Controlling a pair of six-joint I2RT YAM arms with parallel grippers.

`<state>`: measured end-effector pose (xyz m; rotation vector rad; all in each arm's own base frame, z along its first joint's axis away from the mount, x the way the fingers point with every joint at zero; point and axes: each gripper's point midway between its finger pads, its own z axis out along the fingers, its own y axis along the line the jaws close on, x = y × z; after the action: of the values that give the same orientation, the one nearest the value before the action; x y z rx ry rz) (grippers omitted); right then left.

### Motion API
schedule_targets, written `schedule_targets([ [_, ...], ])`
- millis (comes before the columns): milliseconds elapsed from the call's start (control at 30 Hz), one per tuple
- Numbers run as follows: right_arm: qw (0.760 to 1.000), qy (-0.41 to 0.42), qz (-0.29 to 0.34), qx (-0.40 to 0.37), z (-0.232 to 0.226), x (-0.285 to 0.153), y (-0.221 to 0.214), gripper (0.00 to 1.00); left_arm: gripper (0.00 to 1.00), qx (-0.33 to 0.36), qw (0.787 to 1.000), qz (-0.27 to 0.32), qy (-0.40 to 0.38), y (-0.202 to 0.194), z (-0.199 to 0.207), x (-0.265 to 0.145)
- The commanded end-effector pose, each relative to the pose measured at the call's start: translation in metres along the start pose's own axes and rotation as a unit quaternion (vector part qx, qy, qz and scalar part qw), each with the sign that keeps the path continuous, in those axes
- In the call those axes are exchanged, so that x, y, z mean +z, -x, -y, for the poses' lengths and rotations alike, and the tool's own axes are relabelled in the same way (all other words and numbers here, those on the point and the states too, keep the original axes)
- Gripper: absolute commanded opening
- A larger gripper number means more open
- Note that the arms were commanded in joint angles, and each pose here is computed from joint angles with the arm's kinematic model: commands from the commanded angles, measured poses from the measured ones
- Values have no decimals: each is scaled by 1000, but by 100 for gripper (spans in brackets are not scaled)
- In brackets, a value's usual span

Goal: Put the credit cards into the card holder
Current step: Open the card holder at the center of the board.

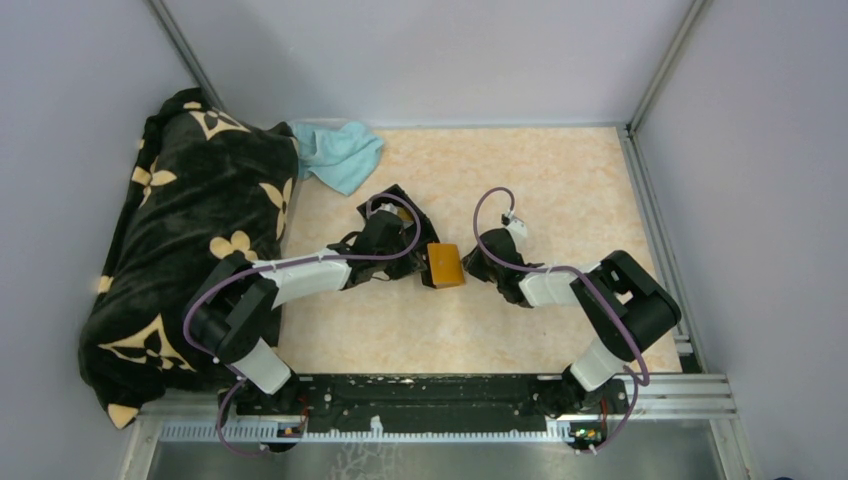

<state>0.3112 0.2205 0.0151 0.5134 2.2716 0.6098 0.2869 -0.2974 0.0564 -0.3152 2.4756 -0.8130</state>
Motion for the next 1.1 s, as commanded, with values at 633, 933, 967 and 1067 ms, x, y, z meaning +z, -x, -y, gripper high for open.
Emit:
schedule_targets([
  [633,972,-163,-151,-71,105,-24,-83,17,0,14,1000,1,-4,-2,1,-3],
  [933,972,-163,-154,-71,107,-25,-85,17,0,18,1000,3,-5,-1,1,-6],
  [967,972,-163,-154,-71,107,-25,-85,17,0,18,1000,2,-5,-2,1,-6],
  [1067,972,-162,-153,-69,108,-25,-86,17,0,19,1000,1,-5,-3,0,-5],
])
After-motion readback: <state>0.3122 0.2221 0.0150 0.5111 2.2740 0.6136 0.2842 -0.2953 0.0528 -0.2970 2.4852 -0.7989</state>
